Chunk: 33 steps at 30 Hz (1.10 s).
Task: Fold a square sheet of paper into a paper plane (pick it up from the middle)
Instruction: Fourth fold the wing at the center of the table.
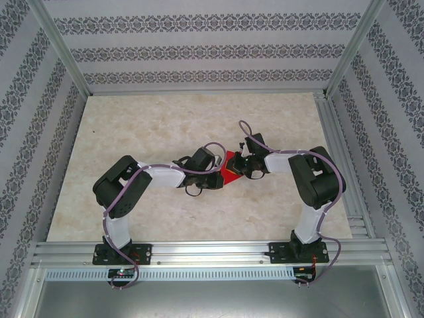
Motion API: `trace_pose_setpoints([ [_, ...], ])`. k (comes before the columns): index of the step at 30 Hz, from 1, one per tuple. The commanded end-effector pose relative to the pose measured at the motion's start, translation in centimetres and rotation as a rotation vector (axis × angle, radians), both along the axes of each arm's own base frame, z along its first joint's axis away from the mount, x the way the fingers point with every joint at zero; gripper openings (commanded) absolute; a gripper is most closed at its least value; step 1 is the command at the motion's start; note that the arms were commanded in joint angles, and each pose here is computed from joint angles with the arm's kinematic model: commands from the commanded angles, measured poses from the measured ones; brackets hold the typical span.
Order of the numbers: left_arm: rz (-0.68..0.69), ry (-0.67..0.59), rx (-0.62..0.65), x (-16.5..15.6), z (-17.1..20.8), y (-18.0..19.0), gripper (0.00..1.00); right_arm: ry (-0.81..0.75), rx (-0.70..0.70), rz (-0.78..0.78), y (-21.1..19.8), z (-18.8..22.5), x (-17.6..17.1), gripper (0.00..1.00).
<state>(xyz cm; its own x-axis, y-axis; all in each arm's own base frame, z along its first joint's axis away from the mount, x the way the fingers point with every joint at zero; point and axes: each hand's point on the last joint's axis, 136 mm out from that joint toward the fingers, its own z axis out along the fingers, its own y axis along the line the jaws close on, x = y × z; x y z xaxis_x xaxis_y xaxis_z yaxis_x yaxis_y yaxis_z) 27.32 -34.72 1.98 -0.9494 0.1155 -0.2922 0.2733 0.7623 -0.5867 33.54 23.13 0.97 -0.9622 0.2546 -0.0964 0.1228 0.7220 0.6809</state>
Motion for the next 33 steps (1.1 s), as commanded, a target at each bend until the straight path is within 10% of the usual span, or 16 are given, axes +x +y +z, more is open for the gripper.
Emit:
trace_pose_setpoints([
  [1, -0.004, 0.079, 0.051, -2.1, -1.9, 1.3, 0.13, 0.160, -0.180, -0.054, -3.4, -5.8, -3.0, 0.09],
  [33, 0.045, -0.024, -0.037, 2.5, 0.9, -0.8, 0.14, 0.176, -0.170, -0.041, -3.1, -6.1, -3.5, 0.09],
])
